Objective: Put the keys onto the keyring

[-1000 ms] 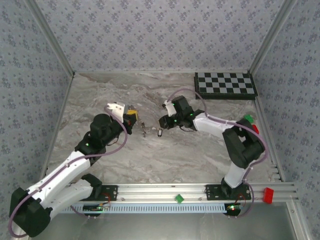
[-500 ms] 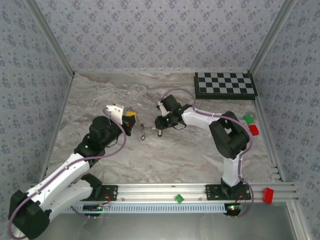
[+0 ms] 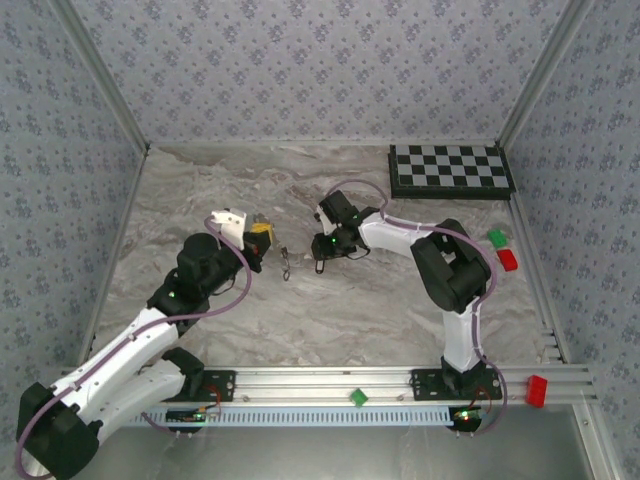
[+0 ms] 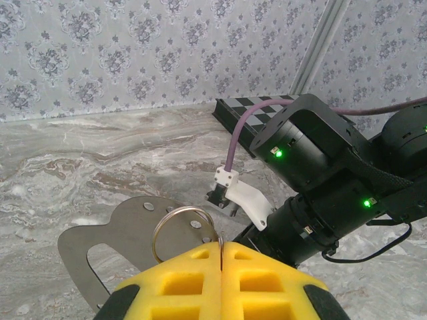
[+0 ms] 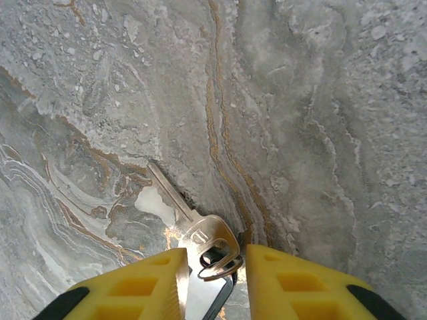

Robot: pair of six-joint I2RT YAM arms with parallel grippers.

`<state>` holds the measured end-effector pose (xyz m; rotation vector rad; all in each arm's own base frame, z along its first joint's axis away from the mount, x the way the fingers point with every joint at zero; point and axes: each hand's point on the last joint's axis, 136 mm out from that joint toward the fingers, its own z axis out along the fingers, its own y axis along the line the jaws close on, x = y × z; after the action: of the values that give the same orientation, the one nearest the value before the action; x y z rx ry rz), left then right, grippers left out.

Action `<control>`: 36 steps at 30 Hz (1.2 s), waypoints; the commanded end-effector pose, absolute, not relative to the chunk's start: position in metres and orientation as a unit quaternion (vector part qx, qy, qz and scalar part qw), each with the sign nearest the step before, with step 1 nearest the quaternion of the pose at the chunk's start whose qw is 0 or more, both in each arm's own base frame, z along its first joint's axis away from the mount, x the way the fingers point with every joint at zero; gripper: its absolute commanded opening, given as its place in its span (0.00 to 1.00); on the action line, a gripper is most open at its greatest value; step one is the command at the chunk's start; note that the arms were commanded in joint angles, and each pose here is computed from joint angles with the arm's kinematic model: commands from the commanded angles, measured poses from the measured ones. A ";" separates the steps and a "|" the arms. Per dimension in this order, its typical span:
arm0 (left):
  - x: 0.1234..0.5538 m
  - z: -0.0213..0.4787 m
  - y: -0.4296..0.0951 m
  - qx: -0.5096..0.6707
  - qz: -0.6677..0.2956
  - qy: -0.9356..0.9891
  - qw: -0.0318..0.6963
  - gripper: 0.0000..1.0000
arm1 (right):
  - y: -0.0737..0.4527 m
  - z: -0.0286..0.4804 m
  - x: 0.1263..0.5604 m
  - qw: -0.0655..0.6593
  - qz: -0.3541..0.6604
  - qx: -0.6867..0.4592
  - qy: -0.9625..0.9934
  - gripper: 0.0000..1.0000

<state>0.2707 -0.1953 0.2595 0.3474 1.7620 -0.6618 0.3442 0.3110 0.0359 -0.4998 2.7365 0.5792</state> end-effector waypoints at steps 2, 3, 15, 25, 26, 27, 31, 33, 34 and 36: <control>0.269 0.279 -0.198 0.148 -0.300 0.729 0.597 0.00 | 0.305 0.029 0.342 0.130 0.195 -0.158 0.959 0.26; 0.269 0.279 -0.198 0.147 -0.301 0.729 0.597 0.00 | 0.306 0.030 0.343 0.131 0.195 -0.158 0.959 0.25; 0.269 0.280 -0.198 0.147 -0.303 0.727 0.598 0.00 | 0.304 0.025 0.349 0.125 0.203 -0.139 0.961 0.28; 0.269 0.279 -0.199 0.147 -0.305 0.728 0.596 0.00 | 0.309 0.037 0.346 0.117 0.241 -0.112 0.957 0.34; 0.269 0.279 -0.199 0.148 -0.306 0.727 0.596 0.00 | 0.307 0.039 0.349 0.117 0.246 -0.100 0.957 0.32; 0.268 0.279 -0.199 0.148 -0.305 0.728 0.596 0.00 | 0.304 0.041 0.350 0.115 0.246 -0.086 0.959 0.31; 0.269 0.278 -0.199 0.147 -0.307 0.727 0.596 0.00 | 0.297 0.048 0.354 0.112 0.255 -0.032 0.960 0.31; 0.269 0.279 -0.199 0.146 -0.307 0.727 0.596 0.00 | 0.291 0.049 0.355 0.098 0.258 0.002 0.961 0.32; 0.268 0.279 -0.200 0.147 -0.308 0.727 0.596 0.00 | 0.290 0.049 0.354 0.091 0.260 0.013 0.961 0.31; 0.269 0.279 -0.200 0.146 -0.309 0.727 0.596 0.00 | 0.288 0.050 0.354 0.072 0.266 0.035 0.961 0.30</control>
<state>0.2699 -0.1965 0.2598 0.3470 1.7627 -0.6741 0.3591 0.2913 0.0367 -0.0582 2.8446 0.7366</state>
